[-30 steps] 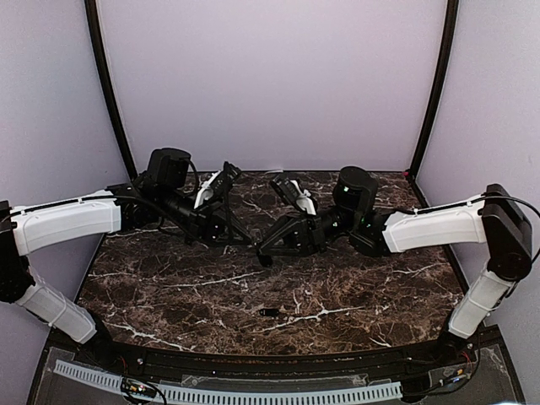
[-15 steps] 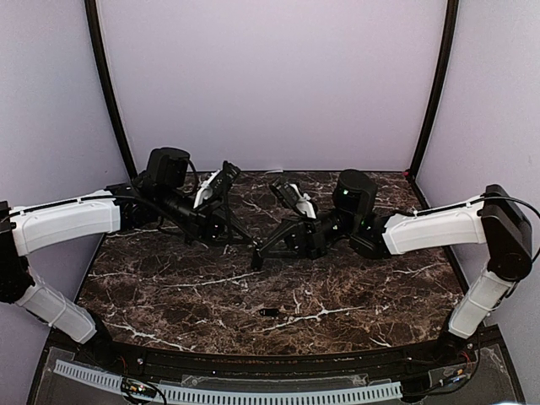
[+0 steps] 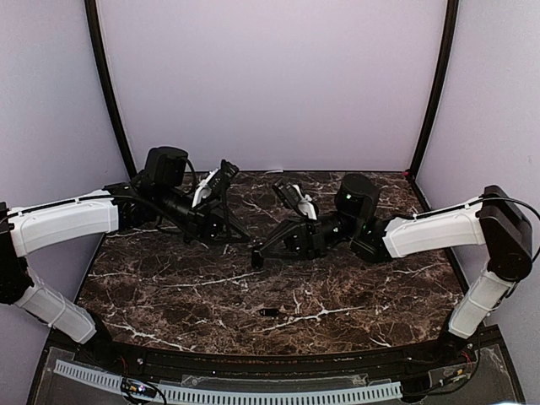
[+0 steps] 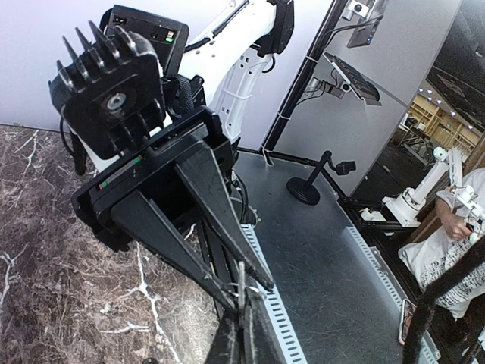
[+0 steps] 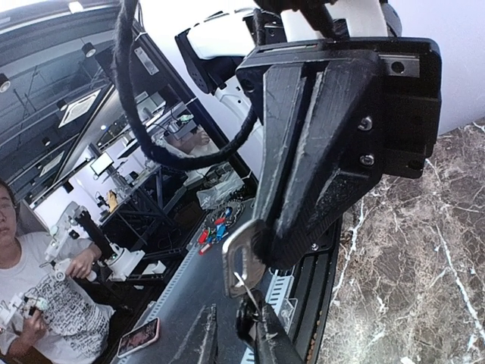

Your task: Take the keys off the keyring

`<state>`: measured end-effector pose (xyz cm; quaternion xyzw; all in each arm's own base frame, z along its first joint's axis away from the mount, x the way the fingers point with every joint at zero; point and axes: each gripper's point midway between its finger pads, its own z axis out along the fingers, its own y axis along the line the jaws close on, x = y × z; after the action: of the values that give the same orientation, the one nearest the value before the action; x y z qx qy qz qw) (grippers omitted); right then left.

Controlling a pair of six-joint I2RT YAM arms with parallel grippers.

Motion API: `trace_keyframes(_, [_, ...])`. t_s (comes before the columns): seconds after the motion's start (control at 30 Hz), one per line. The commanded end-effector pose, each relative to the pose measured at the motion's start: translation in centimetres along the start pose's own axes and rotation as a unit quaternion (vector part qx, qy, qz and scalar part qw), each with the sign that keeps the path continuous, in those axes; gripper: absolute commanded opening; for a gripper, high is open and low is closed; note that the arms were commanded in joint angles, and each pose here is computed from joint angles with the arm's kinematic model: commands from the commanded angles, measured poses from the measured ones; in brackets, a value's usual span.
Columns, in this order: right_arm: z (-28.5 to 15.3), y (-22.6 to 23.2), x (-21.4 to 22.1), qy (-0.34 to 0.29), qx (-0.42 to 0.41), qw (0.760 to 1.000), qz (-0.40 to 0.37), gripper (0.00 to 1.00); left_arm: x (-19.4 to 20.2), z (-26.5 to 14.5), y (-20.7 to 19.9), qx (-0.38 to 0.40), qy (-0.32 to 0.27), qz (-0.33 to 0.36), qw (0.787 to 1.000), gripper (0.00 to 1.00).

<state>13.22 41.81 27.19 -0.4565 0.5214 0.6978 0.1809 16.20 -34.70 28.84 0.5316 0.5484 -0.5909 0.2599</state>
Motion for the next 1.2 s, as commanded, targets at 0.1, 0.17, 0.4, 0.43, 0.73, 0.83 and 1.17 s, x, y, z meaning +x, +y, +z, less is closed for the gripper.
trace_keyframes(0.1, [0.0, 0.8, -1.5, -0.024, 0.004, 0.999, -0.034, 0.23, -0.2, -0.3, -1.0, 0.003, -0.003, 0.013, 1.0, 0.0])
trace_keyframes(0.17, [0.0, 0.8, -1.6, -0.026, 0.005, 0.999, -0.036, 0.24, -0.1, -0.3, -1.0, 0.004, -0.002, 0.012, 1.0, 0.0])
trace_keyframes(0.4, [0.1, 0.6, -2.0, -0.033, 0.011, 0.999, -0.041, 0.23, -0.1, -0.3, -1.1, 0.005, -0.002, 0.013, 1.0, 0.0])
trace_keyframes(0.43, [0.0, 0.6, -2.0, -0.034, 0.011, 0.999, -0.041, 0.19, -0.1, -0.2, -1.1, 0.004, -0.002, 0.013, 1.0, 0.0])
trace_keyframes(0.73, [-0.1, 0.9, -2.2, -0.041, 0.008, 0.998, -0.045, 0.04, 0.0, -0.2, -1.0, 0.004, -0.001, 0.013, 1.0, 0.0])
trace_keyframes(0.83, [-0.2, 1.0, -2.1, -0.043, 0.007, 0.998, -0.044, 0.0, 0.0, -0.2, -1.0, 0.003, 0.0, 0.013, 1.0, 0.0])
trace_keyframes(1.17, [-1.3, -0.9, -2.1, -0.072, 0.057, 0.996, -0.008, 0.0, -0.2, -0.5, -0.6, -0.03, -0.007, 0.034, 0.999, 0.0])
